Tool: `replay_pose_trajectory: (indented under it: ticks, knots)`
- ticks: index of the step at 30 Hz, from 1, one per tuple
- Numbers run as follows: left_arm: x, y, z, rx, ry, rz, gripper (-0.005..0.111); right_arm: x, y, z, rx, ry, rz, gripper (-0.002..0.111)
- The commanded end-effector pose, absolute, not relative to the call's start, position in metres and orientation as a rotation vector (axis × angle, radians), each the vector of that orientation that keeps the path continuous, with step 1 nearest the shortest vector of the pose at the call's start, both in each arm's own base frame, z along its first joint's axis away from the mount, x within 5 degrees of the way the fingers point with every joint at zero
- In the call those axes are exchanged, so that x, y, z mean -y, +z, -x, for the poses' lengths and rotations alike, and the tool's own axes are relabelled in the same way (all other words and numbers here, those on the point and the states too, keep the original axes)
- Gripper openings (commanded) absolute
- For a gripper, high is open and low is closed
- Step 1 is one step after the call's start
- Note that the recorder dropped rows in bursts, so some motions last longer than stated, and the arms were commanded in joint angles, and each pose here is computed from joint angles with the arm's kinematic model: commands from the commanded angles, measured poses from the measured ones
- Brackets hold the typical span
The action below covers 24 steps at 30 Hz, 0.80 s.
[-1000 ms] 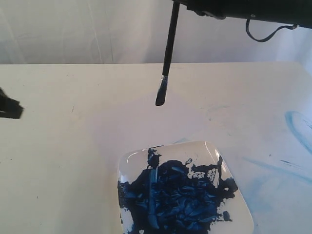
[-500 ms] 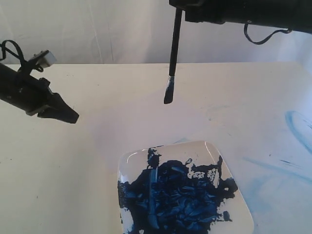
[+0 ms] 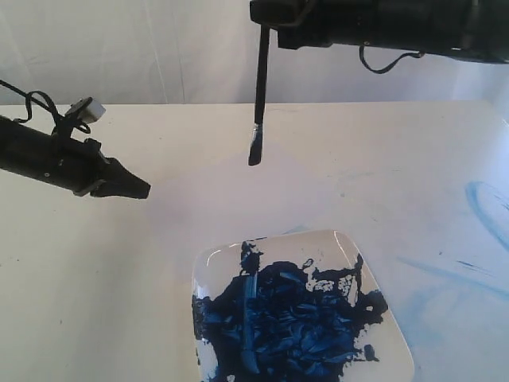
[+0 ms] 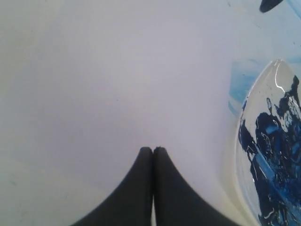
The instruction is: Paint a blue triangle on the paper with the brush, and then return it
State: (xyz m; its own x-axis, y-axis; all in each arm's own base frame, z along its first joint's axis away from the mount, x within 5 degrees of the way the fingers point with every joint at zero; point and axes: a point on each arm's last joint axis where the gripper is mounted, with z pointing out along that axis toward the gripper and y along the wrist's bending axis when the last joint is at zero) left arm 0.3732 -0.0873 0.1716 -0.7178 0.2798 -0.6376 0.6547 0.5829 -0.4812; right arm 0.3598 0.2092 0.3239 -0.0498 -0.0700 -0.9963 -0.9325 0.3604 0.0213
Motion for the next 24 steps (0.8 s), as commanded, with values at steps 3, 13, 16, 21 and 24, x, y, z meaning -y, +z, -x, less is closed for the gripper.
replay_pose_trajectory:
  ticks: [3, 13, 16, 21, 24]
  knots:
    - [0.099, 0.155, -0.379, -2.292, -0.994, -0.729, 0.000, -0.233, 0.315, -0.366, -1.415, 0.956, 1.015, 0.000]
    - [0.098, 0.130, -0.382, -2.357, -0.991, -0.706, 0.000, -0.245, 0.289, -0.374, -1.407, 1.014, 1.072, 0.000]
    - [0.098, 0.127, -0.382, -2.363, -0.991, -0.703, 0.000, -0.247, 0.282, -0.375, -1.390, 1.017, 1.098, 0.000]
    - [0.098, 0.127, -0.382, -2.364, -0.989, -0.702, 0.000, -0.256, 0.271, -0.374, -1.376, 1.000, 1.140, 0.000]
    - [0.098, 0.127, -0.382, -2.364, -0.986, -0.701, 0.000, -0.264, 0.268, -0.372, -1.341, 0.987, 1.178, 0.000]
